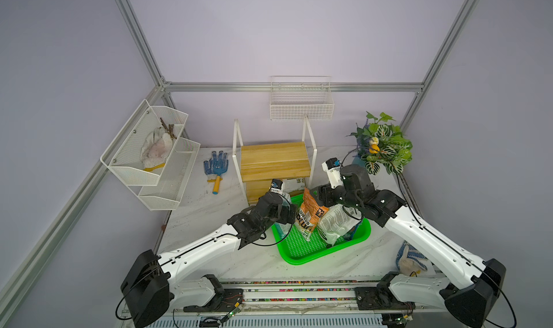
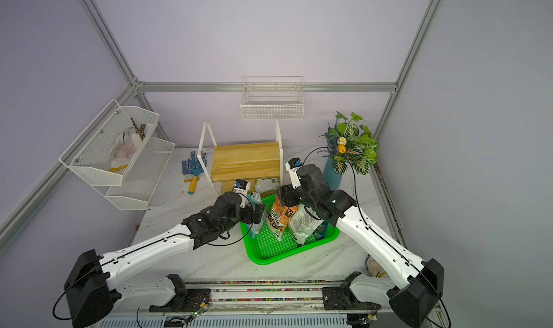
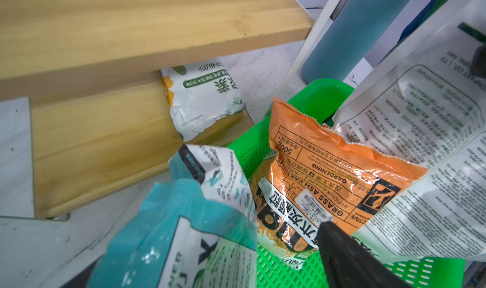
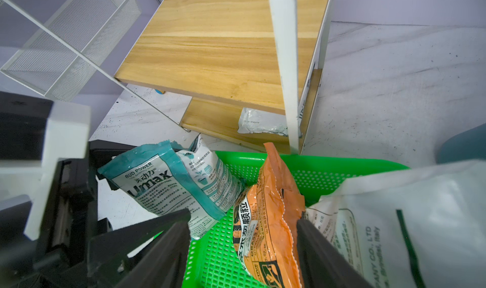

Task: Take down the fertilizer bag from the shelf
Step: Place the fertilizer bag in the storage box, then move the shelf to the center of the board.

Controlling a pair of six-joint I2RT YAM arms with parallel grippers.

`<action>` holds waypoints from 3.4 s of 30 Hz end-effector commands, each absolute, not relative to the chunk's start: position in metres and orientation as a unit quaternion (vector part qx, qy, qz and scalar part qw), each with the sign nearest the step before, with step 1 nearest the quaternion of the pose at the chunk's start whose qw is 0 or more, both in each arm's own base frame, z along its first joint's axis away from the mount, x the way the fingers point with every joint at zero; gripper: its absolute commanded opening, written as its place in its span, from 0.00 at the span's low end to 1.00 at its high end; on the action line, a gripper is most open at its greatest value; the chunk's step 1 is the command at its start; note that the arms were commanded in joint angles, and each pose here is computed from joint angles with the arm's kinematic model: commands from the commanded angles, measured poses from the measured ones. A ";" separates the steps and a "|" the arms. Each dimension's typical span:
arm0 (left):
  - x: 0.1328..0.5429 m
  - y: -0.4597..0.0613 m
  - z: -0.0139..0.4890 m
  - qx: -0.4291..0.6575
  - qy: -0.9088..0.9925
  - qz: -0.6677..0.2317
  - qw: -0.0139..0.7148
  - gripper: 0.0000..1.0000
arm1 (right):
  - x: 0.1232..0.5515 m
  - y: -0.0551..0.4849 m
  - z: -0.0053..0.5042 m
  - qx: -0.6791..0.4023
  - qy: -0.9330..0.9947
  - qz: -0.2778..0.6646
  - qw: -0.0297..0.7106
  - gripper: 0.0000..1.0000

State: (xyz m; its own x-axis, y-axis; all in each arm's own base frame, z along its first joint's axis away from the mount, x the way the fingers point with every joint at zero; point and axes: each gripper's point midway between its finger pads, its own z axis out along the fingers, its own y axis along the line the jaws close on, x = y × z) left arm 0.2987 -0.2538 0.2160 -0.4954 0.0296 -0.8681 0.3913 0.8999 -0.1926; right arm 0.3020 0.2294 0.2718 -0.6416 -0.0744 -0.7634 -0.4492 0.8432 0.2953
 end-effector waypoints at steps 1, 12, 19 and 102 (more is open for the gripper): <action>0.302 -0.236 0.254 0.112 0.822 -0.162 0.535 1.00 | 0.304 0.231 0.279 -0.155 0.871 0.238 0.401 0.69; 0.297 -0.164 0.321 0.030 0.770 -0.077 0.633 1.00 | 0.305 0.233 0.279 -0.156 0.871 0.239 0.401 0.69; 0.311 -0.104 0.341 -0.033 0.752 -0.055 0.656 1.00 | 0.304 0.235 0.278 -0.155 0.870 0.244 0.398 0.69; 0.438 -0.133 0.149 -0.280 0.679 -0.426 0.528 0.73 | 0.319 0.225 0.274 -0.146 0.879 0.198 0.409 0.70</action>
